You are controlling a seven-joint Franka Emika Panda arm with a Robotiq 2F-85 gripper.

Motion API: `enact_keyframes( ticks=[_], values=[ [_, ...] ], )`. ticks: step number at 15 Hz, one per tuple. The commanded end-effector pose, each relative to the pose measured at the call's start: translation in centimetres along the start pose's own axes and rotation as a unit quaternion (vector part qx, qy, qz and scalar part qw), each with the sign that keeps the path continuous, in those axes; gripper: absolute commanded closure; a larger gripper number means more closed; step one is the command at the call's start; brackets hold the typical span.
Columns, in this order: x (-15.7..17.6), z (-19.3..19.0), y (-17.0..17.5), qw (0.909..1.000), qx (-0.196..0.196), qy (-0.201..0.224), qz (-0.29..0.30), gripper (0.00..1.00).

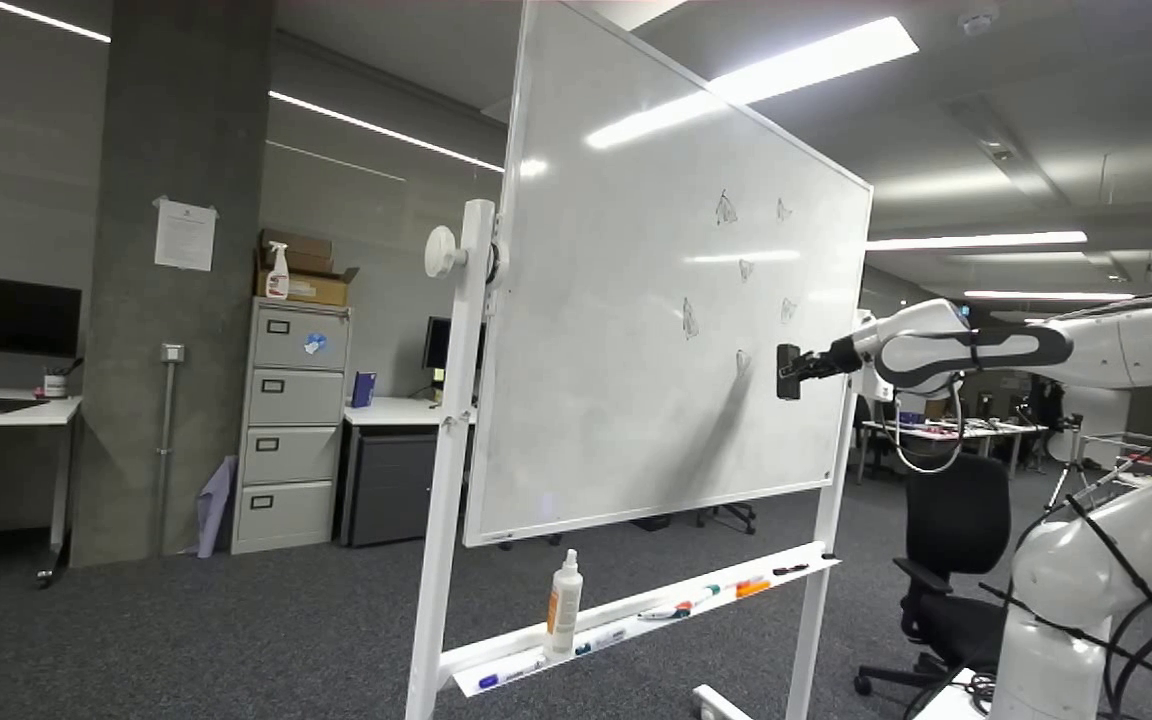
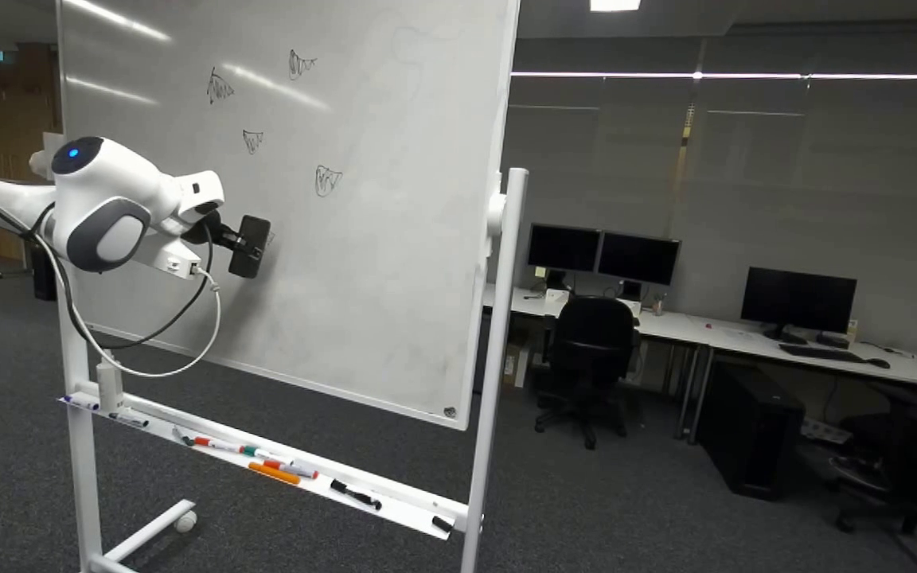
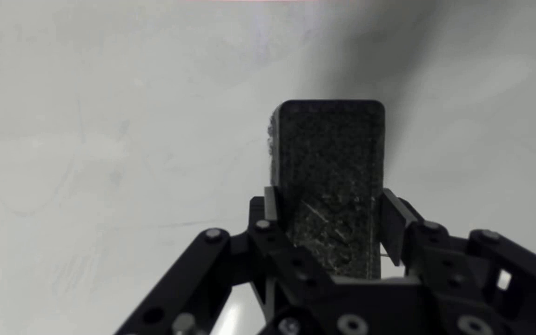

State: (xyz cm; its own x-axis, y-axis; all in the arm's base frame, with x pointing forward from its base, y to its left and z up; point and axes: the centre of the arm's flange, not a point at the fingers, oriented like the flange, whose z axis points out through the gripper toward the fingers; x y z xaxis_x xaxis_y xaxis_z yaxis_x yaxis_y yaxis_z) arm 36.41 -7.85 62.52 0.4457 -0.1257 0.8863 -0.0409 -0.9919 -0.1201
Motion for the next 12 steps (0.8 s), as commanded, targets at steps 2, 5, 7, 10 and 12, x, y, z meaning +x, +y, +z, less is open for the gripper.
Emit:
enact_keyframes(
  ticks=[2,5,7,10,12],
  values=[
    [-0.26,-0.59,-0.39,1.0,0.003,-0.001,-0.002,0.45],
    [-0.44,-0.77,-0.48,1.0,0.004,-0.001,-0.002,0.45],
    [-0.49,-0.75,-0.47,1.0,0.004,-0.001,-0.002,0.45],
    [-0.5,-0.74,-0.47,1.0,0.004,-0.001,-0.002,0.45],
    [-0.5,-0.74,-0.47,1.0,0.004,-0.001,-0.002,0.45]
  ],
)
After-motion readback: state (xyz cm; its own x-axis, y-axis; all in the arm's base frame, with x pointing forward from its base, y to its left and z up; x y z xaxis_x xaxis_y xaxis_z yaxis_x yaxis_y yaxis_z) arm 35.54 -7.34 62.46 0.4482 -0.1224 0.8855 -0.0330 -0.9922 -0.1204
